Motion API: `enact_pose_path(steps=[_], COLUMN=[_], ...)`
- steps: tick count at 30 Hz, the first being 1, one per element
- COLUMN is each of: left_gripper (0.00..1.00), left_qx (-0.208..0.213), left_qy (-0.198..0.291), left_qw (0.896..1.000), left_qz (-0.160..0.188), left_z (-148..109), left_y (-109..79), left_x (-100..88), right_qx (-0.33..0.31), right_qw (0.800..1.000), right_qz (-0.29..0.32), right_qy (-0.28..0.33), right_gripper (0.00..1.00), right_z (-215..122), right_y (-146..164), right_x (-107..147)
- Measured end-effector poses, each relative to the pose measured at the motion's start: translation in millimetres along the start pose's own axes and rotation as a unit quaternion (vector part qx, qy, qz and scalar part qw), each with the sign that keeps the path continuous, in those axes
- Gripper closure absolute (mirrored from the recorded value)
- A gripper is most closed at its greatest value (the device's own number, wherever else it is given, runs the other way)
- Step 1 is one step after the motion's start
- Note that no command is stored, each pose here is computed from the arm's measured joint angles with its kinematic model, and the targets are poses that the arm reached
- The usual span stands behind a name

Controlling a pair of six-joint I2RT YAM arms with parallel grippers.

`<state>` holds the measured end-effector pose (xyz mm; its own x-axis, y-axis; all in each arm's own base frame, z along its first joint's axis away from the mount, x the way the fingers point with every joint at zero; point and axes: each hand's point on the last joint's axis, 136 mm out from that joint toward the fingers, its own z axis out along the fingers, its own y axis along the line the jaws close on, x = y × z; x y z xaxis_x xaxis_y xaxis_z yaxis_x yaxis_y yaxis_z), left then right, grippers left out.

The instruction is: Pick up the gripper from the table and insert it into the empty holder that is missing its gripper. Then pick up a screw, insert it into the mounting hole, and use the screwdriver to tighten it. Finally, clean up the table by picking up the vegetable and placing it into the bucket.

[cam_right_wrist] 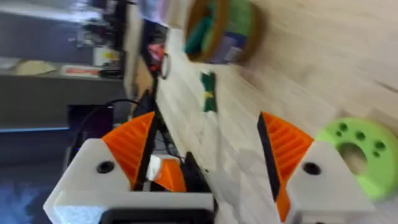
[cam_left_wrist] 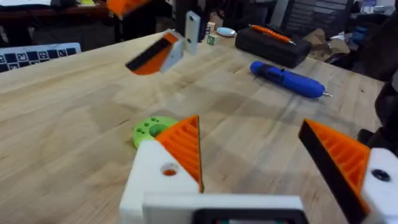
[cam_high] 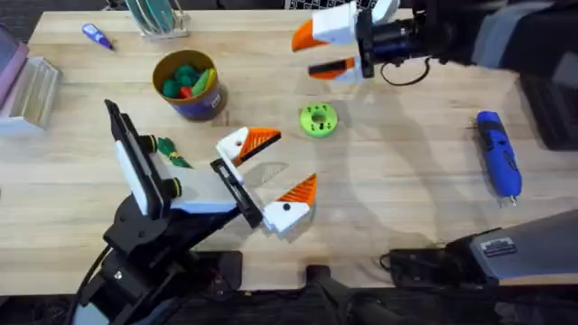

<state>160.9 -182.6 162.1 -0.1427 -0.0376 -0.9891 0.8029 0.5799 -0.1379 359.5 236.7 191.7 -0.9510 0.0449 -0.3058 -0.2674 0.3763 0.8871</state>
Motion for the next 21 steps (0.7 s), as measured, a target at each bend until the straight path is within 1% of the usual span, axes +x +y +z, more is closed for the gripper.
enact_pose_path(steps=[3, 6, 9, 13, 14, 17, 21], left_gripper=[0.015, 0.015, 0.015, 0.014, 0.016, 0.015, 0.015], left_qx=[0.0, 0.0, 0.0, 0.0, 0.0, 0.0, 0.0], left_qy=[0.0, 0.0, 0.0, 0.0, 0.0, 0.0, 0.0], left_qw=[1.0, 1.0, 1.0, 1.0, 1.0, 1.0, 1.0], left_qz=[0.0, 0.0, 0.0, 0.0, 0.0, 0.0, 0.0], left_z=[0, 0, 0, 0, 0, 0, 0], left_y=[-0.1, -0.1, -0.1, -0.1, -0.1, -0.1, -0.1], left_x=[-0.1, -0.1, -0.1, -0.1, -0.1, 0.0, -0.1], right_qx=[0.071, 0.151, 0.239, 0.342, 0.36, 0.39, 0.407], right_qw=[0.997, 0.988, 0.966, 0.927, 0.918, 0.9, 0.887], right_qz=[0.001, -0.036, -0.096, -0.154, -0.166, -0.191, -0.209], right_qy=[0.015, 0.021, 0.01, 0.013, 0.019, 0.038, 0.062], right_gripper=[0.079, 0.08, 0.078, 0.077, 0.077, 0.077, 0.079], right_z=[-9, -24, -38, -45, -42, -30, -20], right_y=[-7, -3, 6, 3, 0, -6, -10], right_x=[11, 18, 21, 30, 34, 42, 52])
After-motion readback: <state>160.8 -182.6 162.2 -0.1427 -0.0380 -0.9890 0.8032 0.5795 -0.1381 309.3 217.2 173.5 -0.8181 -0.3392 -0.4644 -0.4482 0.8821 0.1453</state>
